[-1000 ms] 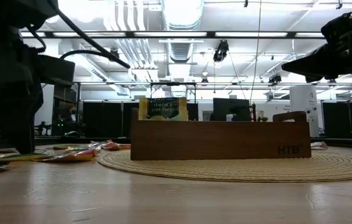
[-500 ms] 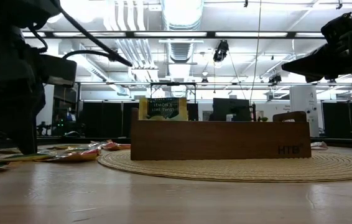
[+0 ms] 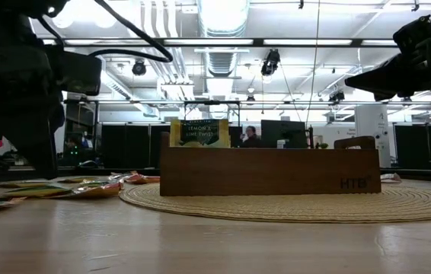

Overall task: Pick & Place Tea
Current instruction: Put the green tea bag into the left section of the wooden organizer

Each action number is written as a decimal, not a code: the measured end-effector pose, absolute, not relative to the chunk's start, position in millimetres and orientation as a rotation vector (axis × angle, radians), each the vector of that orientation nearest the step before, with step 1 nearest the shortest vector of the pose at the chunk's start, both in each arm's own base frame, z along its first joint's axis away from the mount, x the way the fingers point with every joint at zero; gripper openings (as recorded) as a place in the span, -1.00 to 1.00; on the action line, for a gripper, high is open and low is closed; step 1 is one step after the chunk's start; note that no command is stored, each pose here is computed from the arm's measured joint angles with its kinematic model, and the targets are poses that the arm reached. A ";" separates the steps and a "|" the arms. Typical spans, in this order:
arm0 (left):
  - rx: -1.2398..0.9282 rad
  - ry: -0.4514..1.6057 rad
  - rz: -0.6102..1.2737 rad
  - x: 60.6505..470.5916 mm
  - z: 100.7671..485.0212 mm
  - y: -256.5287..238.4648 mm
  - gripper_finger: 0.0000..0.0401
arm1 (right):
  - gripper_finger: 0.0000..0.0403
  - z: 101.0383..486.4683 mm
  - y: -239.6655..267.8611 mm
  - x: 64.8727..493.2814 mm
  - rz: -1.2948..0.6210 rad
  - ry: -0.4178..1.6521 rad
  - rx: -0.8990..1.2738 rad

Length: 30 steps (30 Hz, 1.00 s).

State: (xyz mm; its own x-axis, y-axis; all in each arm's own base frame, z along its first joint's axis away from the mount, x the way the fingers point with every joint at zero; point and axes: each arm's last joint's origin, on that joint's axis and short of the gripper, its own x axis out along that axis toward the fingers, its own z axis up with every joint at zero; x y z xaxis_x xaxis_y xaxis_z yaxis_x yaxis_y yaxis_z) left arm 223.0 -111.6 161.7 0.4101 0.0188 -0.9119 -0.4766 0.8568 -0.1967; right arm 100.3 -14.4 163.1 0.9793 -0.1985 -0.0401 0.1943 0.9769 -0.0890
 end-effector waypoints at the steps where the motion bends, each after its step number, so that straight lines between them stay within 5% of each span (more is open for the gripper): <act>1: -0.471 1.113 0.326 223.3 160.3 -111.8 -0.20 | -0.96 163.1 -14.5 100.2 -0.199 0.049 -0.085; 13: -0.451 1.121 0.341 227.3 138.1 -113.5 -0.23 | -0.96 163.2 -14.4 100.2 -0.198 0.049 -0.085; 23: -0.420 1.128 0.316 226.5 138.8 -113.1 -0.92 | -0.96 163.1 -14.5 100.3 -0.198 0.049 -0.085; 30: -0.393 1.131 0.271 228.4 148.0 -114.6 -0.97 | -0.96 163.1 -14.4 100.2 -0.198 0.049 -0.085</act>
